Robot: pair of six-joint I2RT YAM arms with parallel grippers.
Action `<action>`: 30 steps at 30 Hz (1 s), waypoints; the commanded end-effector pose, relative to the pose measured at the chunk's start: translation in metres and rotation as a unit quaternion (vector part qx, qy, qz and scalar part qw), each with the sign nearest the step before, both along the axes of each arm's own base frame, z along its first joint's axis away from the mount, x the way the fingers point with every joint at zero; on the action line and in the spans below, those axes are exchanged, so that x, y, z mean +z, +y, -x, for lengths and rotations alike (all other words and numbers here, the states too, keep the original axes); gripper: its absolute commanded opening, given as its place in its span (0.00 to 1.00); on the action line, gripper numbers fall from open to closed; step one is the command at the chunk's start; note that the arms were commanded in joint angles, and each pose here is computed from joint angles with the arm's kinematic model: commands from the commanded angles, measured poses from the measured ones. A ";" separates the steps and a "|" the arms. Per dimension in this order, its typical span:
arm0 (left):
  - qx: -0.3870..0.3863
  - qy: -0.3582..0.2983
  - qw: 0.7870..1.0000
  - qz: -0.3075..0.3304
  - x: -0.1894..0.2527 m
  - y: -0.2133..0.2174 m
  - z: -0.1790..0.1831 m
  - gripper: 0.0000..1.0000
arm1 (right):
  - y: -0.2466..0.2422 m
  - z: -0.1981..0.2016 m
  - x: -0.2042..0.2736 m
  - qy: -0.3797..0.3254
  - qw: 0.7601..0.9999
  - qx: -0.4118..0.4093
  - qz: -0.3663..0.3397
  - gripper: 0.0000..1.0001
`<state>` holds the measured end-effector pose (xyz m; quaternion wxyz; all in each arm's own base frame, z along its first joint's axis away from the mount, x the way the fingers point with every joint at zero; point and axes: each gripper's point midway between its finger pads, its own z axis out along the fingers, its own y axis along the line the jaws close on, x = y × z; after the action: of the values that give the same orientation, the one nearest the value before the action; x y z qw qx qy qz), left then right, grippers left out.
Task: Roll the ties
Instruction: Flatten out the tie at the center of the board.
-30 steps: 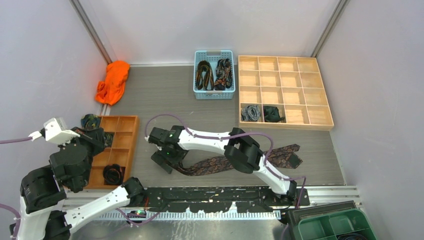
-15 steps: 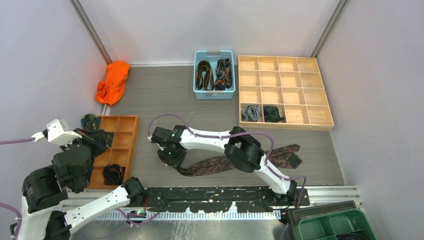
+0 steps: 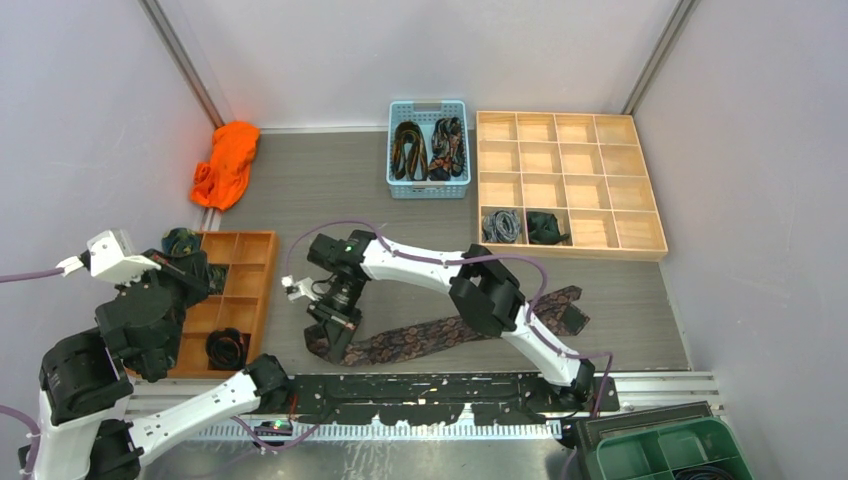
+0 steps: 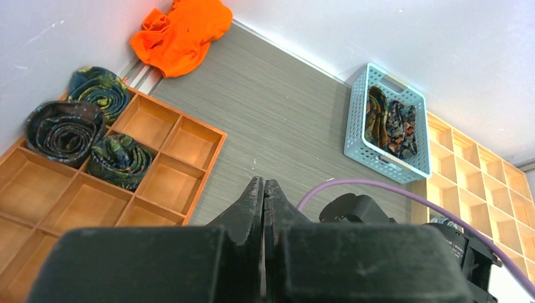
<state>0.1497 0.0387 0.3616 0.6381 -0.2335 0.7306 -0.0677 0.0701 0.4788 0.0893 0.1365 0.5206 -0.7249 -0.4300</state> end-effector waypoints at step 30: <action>0.013 -0.008 1.000 -0.020 0.010 -0.009 -0.013 0.00 | -0.009 -0.144 -0.015 -0.076 0.971 -0.219 0.063 0.78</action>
<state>0.1540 0.0348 0.3692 0.6465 -0.2286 0.7246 -0.0682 0.1586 0.4674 0.0429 0.1715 0.3816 -0.7984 -0.4330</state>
